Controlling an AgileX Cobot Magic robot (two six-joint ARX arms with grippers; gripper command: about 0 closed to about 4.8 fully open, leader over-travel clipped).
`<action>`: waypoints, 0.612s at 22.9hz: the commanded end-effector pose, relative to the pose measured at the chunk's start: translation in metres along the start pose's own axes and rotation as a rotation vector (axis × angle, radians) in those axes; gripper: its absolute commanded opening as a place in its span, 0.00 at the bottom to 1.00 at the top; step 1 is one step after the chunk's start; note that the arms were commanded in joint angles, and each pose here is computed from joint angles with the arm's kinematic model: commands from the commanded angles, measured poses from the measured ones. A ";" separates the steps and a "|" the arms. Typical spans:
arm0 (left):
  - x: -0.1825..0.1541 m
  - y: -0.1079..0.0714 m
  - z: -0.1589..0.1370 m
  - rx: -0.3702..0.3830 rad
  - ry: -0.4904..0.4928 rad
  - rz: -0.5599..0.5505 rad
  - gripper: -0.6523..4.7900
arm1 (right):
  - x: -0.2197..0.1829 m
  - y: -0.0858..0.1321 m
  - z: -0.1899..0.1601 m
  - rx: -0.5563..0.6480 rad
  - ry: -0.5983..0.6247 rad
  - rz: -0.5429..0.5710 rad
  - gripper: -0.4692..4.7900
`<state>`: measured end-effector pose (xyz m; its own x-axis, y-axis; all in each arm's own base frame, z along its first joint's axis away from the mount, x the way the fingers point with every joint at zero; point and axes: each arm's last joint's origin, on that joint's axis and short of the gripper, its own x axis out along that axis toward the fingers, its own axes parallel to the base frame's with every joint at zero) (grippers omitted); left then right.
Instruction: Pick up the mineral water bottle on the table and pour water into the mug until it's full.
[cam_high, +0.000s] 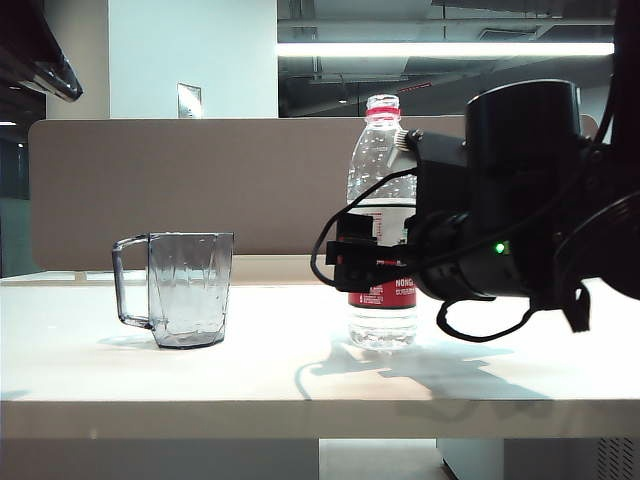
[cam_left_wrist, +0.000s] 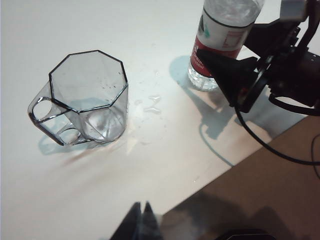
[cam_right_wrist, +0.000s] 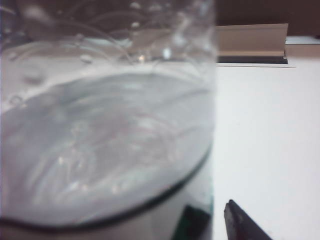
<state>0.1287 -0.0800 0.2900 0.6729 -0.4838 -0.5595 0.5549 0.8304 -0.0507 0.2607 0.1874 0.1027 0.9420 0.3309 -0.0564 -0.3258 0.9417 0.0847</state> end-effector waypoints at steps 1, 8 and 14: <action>-0.002 0.000 0.002 0.006 -0.017 -0.002 0.11 | 0.005 0.002 0.002 0.009 -0.024 0.006 1.00; -0.002 0.000 0.002 0.006 -0.017 -0.002 0.11 | 0.009 0.003 0.001 0.010 -0.027 0.004 0.87; -0.002 0.000 0.002 0.006 -0.017 -0.002 0.11 | 0.013 -0.002 0.004 0.016 -0.043 -0.013 0.82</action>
<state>0.1287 -0.0800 0.2900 0.6727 -0.4842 -0.5595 0.5551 0.8302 -0.0509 0.2724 0.1898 0.1028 0.9469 0.3192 -0.0394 -0.3148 0.9449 0.0904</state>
